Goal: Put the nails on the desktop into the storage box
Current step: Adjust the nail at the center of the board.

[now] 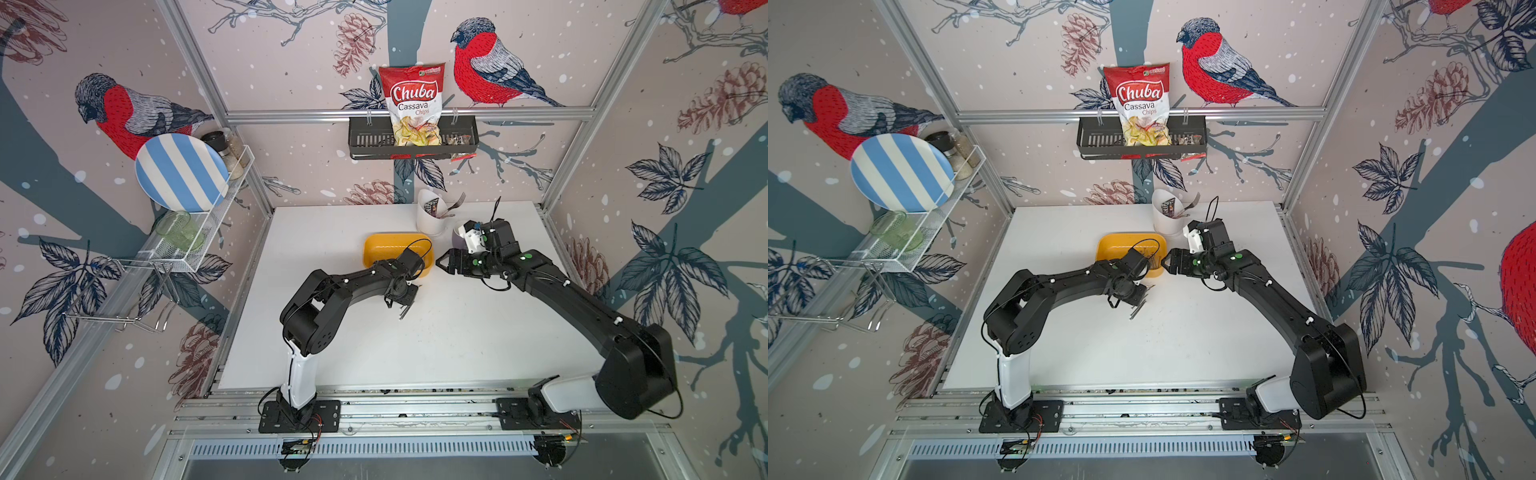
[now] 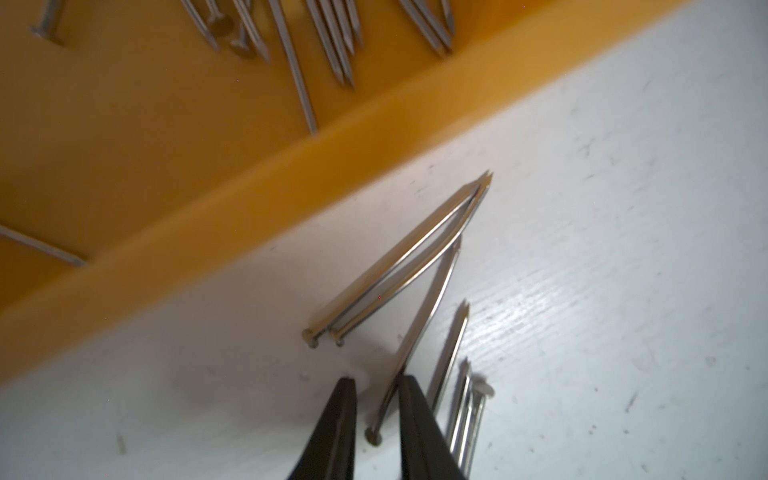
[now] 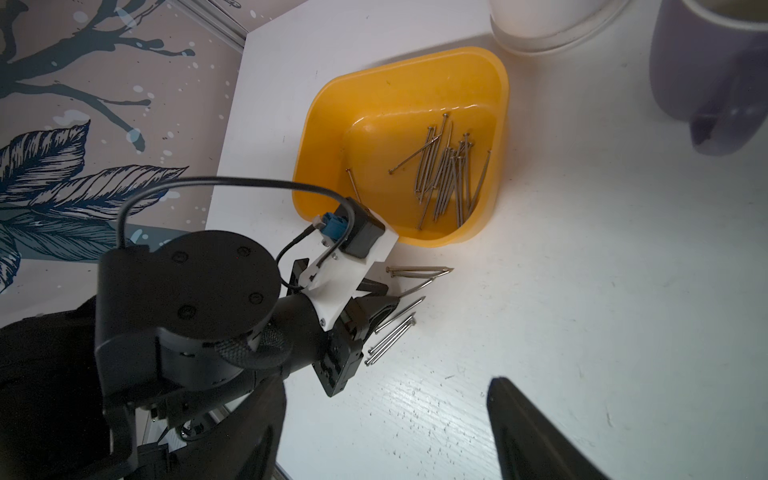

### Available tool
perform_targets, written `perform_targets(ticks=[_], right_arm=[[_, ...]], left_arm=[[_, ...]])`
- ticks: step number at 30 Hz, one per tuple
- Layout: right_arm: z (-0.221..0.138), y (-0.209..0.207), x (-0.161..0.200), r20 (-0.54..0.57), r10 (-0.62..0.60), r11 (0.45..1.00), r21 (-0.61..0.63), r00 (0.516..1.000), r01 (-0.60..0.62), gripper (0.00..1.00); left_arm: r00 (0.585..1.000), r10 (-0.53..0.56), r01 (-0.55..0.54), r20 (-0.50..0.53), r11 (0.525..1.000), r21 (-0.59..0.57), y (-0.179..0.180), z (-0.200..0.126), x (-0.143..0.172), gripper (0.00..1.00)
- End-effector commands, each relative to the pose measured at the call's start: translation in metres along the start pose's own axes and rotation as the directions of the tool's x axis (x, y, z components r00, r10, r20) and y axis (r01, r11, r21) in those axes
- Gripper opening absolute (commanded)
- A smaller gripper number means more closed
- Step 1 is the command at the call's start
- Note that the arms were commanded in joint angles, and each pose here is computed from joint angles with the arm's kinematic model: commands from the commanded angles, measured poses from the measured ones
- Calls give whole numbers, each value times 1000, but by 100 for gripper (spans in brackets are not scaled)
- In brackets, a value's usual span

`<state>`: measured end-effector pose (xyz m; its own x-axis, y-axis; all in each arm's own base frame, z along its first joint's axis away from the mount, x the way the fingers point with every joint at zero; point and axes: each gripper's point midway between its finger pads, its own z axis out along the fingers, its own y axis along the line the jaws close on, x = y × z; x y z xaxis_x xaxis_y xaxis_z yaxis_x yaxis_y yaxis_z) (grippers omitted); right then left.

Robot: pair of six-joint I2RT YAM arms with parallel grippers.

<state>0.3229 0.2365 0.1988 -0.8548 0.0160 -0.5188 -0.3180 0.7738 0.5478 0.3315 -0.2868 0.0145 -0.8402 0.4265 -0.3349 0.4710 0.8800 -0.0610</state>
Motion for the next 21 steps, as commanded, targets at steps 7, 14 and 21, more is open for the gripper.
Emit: perform_targets(ticks=[7,14,21], right_arm=[[-4,3,-5,21,-9,1000,-3,1000,9,80],[-3,4,-6,26,-6,1000,-10,1000,6,80],[4,9,-6,21,1,999,-36,1000,0,80]], left_arm=[[986,44,-42,-159,999,17,-8,12,49,10],[981,43,-42,-191,999,8,-2,6,72,0],[971,41,-40,-235,999,12,4,-8,103,0]])
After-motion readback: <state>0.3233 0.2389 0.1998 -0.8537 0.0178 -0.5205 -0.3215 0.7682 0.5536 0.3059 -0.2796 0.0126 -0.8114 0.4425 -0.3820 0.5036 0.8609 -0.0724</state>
